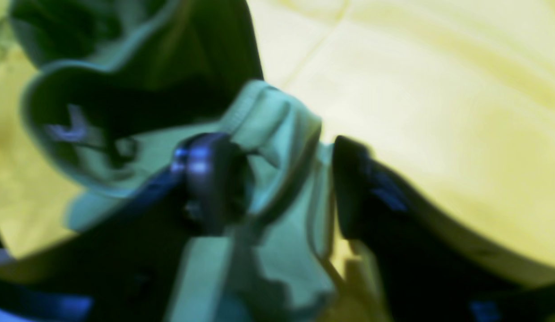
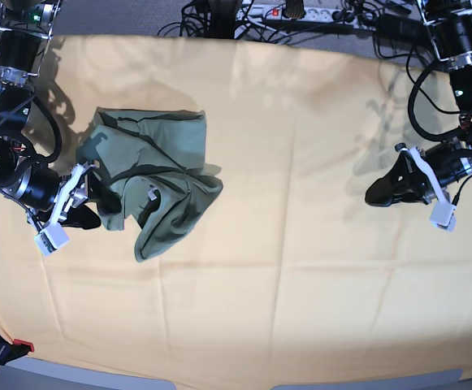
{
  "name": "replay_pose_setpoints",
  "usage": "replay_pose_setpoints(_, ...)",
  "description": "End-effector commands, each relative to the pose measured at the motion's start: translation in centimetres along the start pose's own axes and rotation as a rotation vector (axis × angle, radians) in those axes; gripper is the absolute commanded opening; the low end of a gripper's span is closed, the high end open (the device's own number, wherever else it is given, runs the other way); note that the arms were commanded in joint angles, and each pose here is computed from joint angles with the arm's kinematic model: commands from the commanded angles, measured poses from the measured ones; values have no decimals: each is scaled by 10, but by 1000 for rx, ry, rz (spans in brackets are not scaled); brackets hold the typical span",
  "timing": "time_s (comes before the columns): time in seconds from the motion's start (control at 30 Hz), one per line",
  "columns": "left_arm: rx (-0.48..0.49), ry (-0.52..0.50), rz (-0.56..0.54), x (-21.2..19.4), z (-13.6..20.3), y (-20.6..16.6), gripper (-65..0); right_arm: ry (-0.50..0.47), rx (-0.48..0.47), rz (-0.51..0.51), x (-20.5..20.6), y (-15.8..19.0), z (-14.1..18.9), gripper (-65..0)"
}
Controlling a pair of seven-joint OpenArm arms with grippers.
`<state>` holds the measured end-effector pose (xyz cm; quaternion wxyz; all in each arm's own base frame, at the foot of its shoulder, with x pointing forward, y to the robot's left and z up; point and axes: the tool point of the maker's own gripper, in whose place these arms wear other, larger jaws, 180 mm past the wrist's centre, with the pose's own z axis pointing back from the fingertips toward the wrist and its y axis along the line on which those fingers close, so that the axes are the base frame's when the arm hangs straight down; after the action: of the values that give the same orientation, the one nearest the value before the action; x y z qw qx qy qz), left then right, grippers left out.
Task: Fold the T-shirt properly
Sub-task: 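Press and smooth the folded bundle with the right gripper, then release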
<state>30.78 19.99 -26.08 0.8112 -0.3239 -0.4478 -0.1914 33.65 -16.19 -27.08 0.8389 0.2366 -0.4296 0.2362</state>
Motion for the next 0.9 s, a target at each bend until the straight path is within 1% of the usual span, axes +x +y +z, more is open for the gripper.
replay_pose_setpoints(0.0,-3,-42,-30,17,5,-1,-650,-66,7,24,20,0,6,-462)
replay_pose_setpoints(0.07,-3,-42,-30,17,5,-1,-650,-78,31,15,23,4,6,-650)
replay_pose_setpoints(0.2,-2,-42,-30,17,5,-1,-650,-88,97,24,29,21,10,-650)
replay_pose_setpoints(0.37,-3,-45,-30,18,5,-1,-650,-53,210,125,34,62,24,-650)
replay_pose_setpoints(0.47,-3,-49,-30,18,5,-1,-650,-73,250,171,35,86,32,-650)
replay_pose_setpoints(0.57,-2,-48,-30,18,5,-1,-650,-79,298,191,28,109,39,-650)
replay_pose_setpoints(0.77,-3,-49,-30,18,5,-1,-650,-60,336,228,14,140,50,-650)
replay_pose_setpoints(0.87,-3,-49,-30,18,5,-1,-650,-52,359,219,8,149,53,-650)
